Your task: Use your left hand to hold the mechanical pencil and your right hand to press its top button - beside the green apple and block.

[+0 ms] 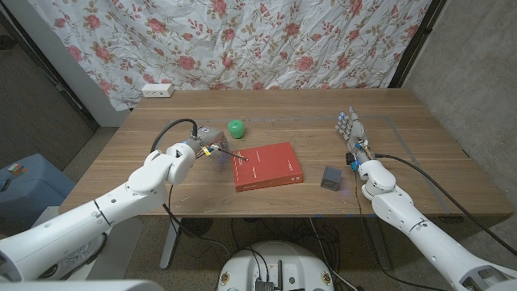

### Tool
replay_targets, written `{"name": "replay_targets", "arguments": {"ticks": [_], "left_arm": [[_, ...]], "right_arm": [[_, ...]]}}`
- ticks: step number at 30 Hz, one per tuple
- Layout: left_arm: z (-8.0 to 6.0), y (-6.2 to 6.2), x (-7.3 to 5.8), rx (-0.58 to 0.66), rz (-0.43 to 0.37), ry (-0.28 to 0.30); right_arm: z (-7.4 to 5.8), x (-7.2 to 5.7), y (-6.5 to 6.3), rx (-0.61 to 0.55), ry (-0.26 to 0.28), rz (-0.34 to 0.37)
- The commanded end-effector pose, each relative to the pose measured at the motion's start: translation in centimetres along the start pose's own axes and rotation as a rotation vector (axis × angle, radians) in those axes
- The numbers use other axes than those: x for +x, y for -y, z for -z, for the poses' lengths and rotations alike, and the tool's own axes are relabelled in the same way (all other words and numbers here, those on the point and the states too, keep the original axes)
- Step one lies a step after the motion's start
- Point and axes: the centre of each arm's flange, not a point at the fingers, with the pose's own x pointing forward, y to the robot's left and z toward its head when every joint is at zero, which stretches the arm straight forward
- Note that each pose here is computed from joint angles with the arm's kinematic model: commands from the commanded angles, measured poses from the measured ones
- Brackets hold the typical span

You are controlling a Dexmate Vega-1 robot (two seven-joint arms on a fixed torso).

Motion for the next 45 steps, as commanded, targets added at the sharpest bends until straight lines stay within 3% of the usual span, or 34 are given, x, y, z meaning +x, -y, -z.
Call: {"name": "replay_targets", "arguments": {"ticks": [1,45], "left_arm": [[0.16,0.21,0.1,0.016,-0.025,-0.022],[0.33,0.28,0.94,0.025,-0.044,-0.034]], "right_arm": [[0.05,-0.07,-0.1,0.003,-0.001,0.0],[0.19,0.02,-0.24,0.001,-0.008,-0.003]]}}
